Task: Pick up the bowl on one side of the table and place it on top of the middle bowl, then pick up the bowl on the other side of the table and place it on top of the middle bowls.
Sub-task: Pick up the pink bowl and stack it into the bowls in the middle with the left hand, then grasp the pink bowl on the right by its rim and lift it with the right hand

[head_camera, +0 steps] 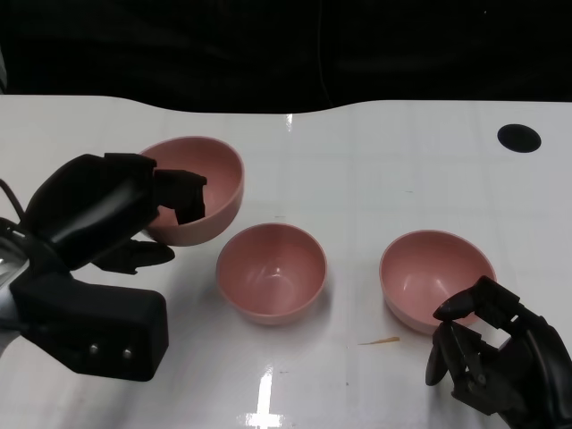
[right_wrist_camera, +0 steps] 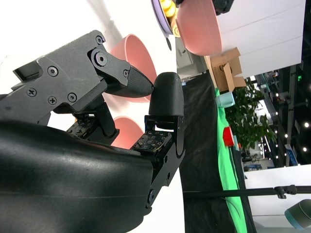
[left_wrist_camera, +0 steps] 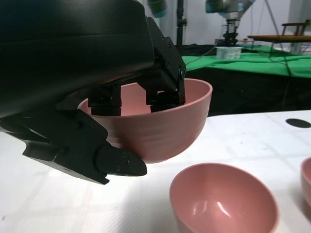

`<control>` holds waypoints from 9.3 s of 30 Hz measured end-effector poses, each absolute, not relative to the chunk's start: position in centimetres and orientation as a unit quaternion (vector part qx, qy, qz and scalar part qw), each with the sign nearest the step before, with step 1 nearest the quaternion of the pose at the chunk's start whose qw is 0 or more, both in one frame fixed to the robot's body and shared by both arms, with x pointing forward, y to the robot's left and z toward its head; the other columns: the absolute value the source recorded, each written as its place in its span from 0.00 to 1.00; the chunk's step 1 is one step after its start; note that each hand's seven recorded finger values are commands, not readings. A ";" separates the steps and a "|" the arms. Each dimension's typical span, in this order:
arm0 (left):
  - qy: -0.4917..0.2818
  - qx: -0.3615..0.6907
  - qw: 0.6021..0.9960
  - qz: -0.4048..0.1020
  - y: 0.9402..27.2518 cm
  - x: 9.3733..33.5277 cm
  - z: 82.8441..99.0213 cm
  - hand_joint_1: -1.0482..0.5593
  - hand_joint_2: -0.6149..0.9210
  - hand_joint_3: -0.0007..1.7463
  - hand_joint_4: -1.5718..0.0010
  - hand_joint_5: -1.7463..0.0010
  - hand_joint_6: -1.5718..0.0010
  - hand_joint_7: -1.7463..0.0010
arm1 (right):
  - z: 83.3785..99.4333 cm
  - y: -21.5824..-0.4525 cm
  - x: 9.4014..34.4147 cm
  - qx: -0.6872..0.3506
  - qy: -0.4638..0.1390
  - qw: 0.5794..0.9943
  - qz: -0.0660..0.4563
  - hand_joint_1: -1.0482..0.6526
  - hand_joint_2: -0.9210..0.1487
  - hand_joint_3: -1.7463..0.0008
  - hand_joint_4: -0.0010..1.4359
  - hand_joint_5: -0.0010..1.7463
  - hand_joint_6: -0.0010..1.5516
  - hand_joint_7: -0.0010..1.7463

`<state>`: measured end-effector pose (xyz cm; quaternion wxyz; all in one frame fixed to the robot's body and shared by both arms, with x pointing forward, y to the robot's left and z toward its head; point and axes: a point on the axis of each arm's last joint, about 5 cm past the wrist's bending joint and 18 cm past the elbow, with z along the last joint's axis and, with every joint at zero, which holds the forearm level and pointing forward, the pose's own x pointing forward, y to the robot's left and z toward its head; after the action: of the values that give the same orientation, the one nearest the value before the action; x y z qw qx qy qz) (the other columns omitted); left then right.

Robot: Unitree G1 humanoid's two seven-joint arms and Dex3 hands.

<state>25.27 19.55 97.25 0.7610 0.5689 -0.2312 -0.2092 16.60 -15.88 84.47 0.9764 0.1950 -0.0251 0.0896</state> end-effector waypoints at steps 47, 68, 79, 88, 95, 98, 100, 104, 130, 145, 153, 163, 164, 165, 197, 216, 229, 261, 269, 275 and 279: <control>-0.297 0.570 0.685 -0.342 14.2 26.3 94.8 0.56 1.00 0.02 0.49 0.22 0.32 0.73 | 84.6 -15.3 16.0 0.187 -0.029 0.977 0.097 0.56 0.25 0.48 0.60 0.94 0.52 0.77; -0.287 0.572 0.685 -0.348 14.2 26.5 94.4 0.54 1.00 0.04 0.40 0.51 0.30 0.92 | 84.6 -15.3 16.0 0.187 -0.029 0.977 0.097 0.55 0.24 0.50 0.61 0.92 0.53 0.76; -0.274 0.567 0.695 -0.348 14.3 26.7 93.0 0.52 1.00 0.09 0.37 0.64 0.28 0.96 | 84.6 -15.2 16.0 0.186 -0.029 0.977 0.095 0.56 0.24 0.50 0.61 0.93 0.53 0.76; -0.272 0.567 0.695 -0.349 14.3 26.7 92.9 0.52 1.00 0.09 0.37 0.63 0.27 0.97 | 84.6 -15.2 16.0 0.186 -0.029 0.977 0.096 0.56 0.25 0.49 0.61 0.93 0.52 0.77; -0.279 0.566 0.696 -0.344 14.3 26.7 92.9 0.51 1.00 0.08 0.37 0.60 0.26 0.97 | 84.6 -15.2 16.0 0.186 -0.029 0.977 0.096 0.56 0.24 0.50 0.61 0.92 0.53 0.76; -0.283 0.564 0.696 -0.343 14.3 26.7 92.8 0.51 1.00 0.08 0.38 0.57 0.25 0.97 | 84.6 -15.2 16.0 0.186 -0.029 0.977 0.096 0.56 0.24 0.50 0.61 0.92 0.53 0.75; -0.285 0.563 0.696 -0.343 14.3 26.7 92.8 0.50 1.00 0.08 0.38 0.57 0.25 0.97 | 84.6 -15.2 16.0 0.186 -0.029 0.977 0.096 0.56 0.24 0.50 0.61 0.92 0.53 0.75; -0.291 0.555 0.701 -0.341 14.2 26.7 92.5 0.52 1.00 0.10 0.42 0.43 0.22 0.96 | 84.6 -15.2 16.0 0.187 -0.029 0.977 0.096 0.56 0.25 0.50 0.61 0.93 0.53 0.75; -0.302 0.554 0.698 -0.339 13.7 26.8 92.4 0.53 1.00 0.09 0.49 0.30 0.25 0.88 | 84.6 -15.2 16.0 0.186 -0.029 0.978 0.094 0.55 0.24 0.50 0.61 0.92 0.53 0.75; -0.300 0.547 0.710 -0.326 13.7 26.7 92.5 0.18 1.00 0.20 0.65 0.97 0.54 1.00 | 84.6 -15.2 16.0 0.187 -0.030 0.977 0.098 0.55 0.22 0.52 0.61 0.93 0.53 0.75; -0.287 0.552 0.718 -0.312 13.8 26.5 92.3 0.08 1.00 0.30 0.85 1.00 0.67 1.00 | 84.6 -15.2 16.0 0.186 -0.030 0.977 0.098 0.56 0.24 0.51 0.61 0.92 0.53 0.75; -0.281 0.550 0.725 -0.304 13.9 26.2 91.8 0.10 1.00 0.28 0.83 0.99 0.65 0.99 | 84.6 -15.2 16.0 0.186 -0.030 0.977 0.098 0.55 0.23 0.51 0.60 0.93 0.52 0.76; -0.283 0.550 0.725 -0.302 13.9 26.2 91.8 0.11 1.00 0.28 0.83 0.99 0.65 0.99 | 84.6 -15.2 16.0 0.186 -0.030 0.977 0.098 0.55 0.23 0.51 0.61 0.93 0.53 0.76; -0.283 0.550 0.725 -0.302 13.9 26.2 91.8 0.11 1.00 0.28 0.83 0.99 0.65 0.99 | 84.6 -15.2 16.0 0.186 -0.030 0.977 0.098 0.56 0.23 0.51 0.61 0.93 0.53 0.76; -0.237 0.578 0.731 -0.275 13.7 24.7 86.2 0.09 1.00 0.40 1.00 1.00 0.96 0.99 | 84.6 -15.3 16.0 0.186 -0.031 0.977 0.100 0.56 0.22 0.51 0.61 0.93 0.53 0.75; -0.285 0.546 0.747 -0.250 13.5 24.8 87.4 0.15 1.00 0.31 0.96 0.98 0.85 0.97 | 84.5 -15.3 16.0 0.187 -0.033 0.976 0.104 0.55 0.21 0.53 0.62 0.91 0.54 0.73; -0.243 0.232 0.930 -0.147 16.7 20.4 90.2 0.71 0.86 0.50 0.45 0.42 0.34 0.73 | 84.5 -15.5 15.9 0.183 -0.032 0.978 0.100 0.55 0.23 0.51 0.62 0.91 0.53 0.74; -0.018 0.032 0.993 -0.113 21.8 14.6 87.6 0.78 0.81 0.71 0.51 0.00 0.61 0.00 | 91.4 -18.5 18.2 -0.599 -0.234 0.757 0.114 0.11 0.00 0.84 0.26 0.02 0.26 0.03; -0.018 0.041 0.994 -0.100 21.7 14.9 87.7 0.76 0.81 0.69 0.53 0.00 0.62 0.00 | 91.2 -17.3 20.6 -0.638 -0.190 0.730 0.151 0.11 0.00 0.86 0.29 0.02 0.28 0.02; -0.017 0.045 0.994 -0.096 21.8 14.8 87.7 0.76 0.82 0.68 0.53 0.00 0.63 0.00 | 90.7 -17.3 20.8 -0.647 -0.179 0.724 0.156 0.11 0.00 0.86 0.29 0.02 0.28 0.02; -0.016 0.047 0.994 -0.094 21.8 14.8 87.7 0.76 0.81 0.68 0.54 0.00 0.63 0.01 | 89.8 -17.1 21.7 -0.644 -0.179 0.727 0.158 0.14 0.00 0.86 0.31 0.02 0.29 0.02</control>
<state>14.83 21.78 87.66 0.9943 0.0475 -0.0158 -0.0936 21.71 -17.05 89.80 0.7270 -0.6439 -0.1787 0.1582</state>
